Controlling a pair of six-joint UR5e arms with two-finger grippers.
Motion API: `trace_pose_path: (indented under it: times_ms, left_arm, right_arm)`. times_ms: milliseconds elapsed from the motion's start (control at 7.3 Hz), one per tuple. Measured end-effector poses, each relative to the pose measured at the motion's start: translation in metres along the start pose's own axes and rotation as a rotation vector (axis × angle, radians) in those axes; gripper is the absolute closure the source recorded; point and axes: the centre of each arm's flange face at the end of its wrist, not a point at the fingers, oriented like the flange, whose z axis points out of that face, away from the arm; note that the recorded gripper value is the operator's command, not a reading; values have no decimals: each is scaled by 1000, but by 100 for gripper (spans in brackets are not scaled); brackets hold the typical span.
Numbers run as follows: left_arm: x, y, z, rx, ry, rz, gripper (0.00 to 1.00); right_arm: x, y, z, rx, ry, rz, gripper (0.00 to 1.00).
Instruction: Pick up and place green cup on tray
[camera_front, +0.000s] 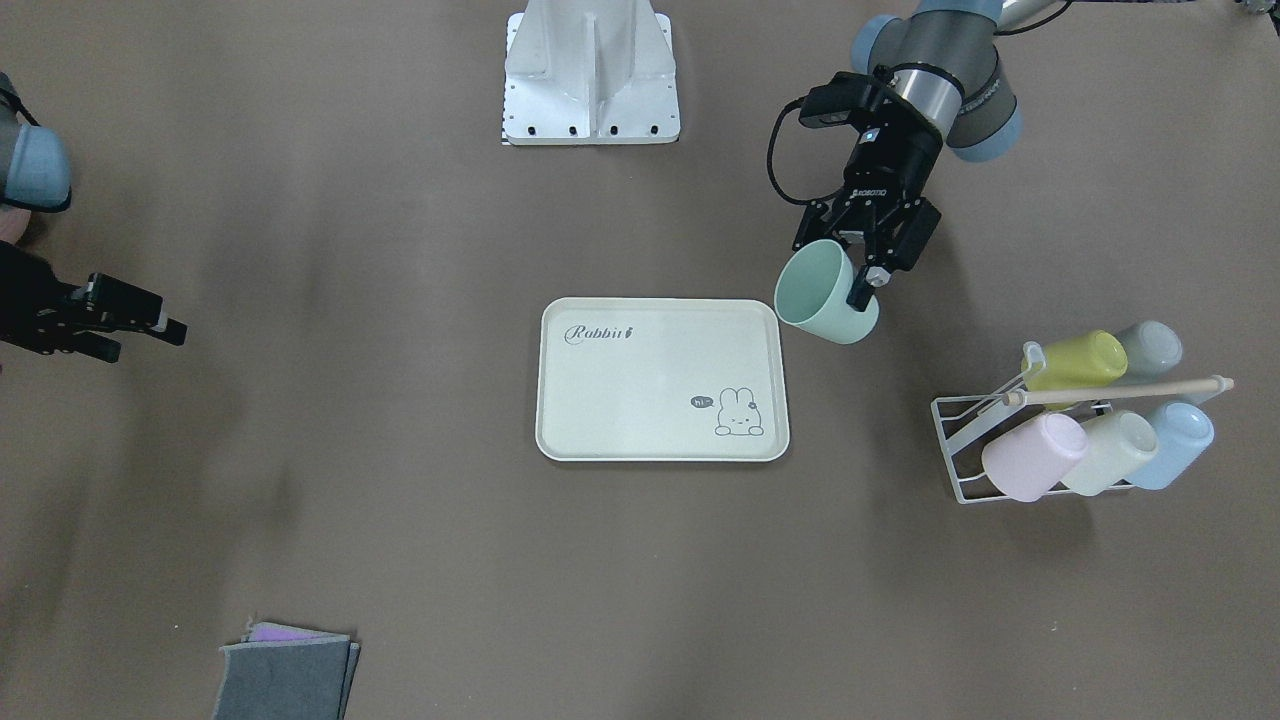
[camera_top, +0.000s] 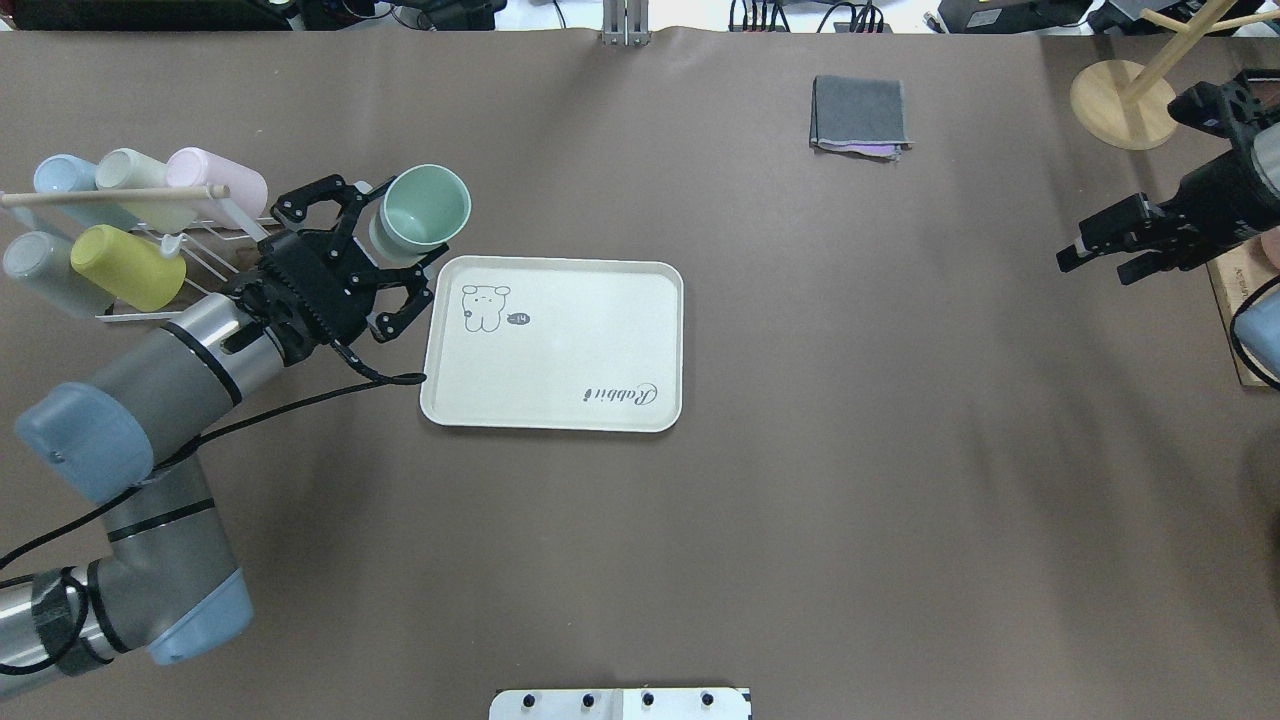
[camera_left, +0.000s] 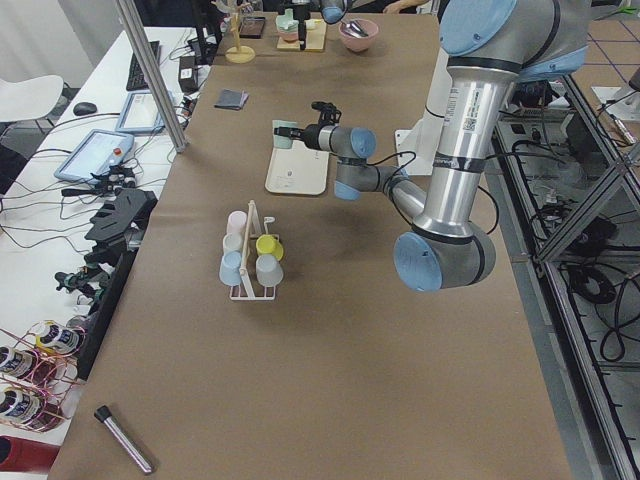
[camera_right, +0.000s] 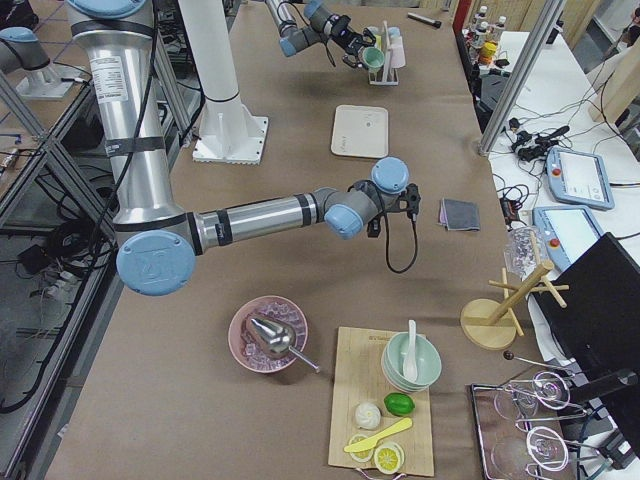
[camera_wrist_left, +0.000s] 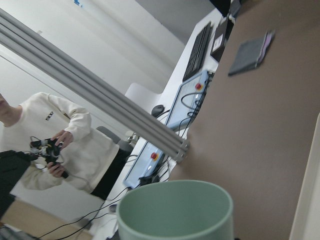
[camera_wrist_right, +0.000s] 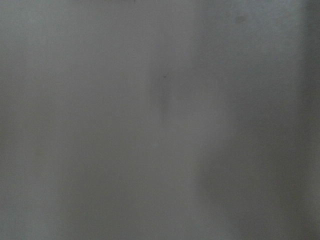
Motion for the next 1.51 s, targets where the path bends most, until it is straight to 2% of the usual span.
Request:
trace_pose_path:
  times_ms: [137, 274, 411, 685, 958, 1506]
  left_arm:
    - [14, 3, 19, 66, 41, -96, 99]
    - [31, 6, 37, 107, 94, -186, 99]
    - [49, 10, 54, 133, 154, -266, 99]
    - [69, 16, 75, 159, 242, -357, 98]
    - [74, 31, 80, 129, 272, -425, 98]
    - [85, 61, 93, 9, 266, -457, 95]
  right_arm:
    - [25, 2, -14, 20, 28, -22, 0]
    - [47, 1, -26, 37, 73, -44, 0]
    - [67, -2, -37, 46, 140, -55, 0]
    - [107, -6, -66, 12, 271, -81, 0]
    - [137, 2, -94, -46, 315, -80, 0]
    - [179, 26, -91, -106, 357, -85, 0]
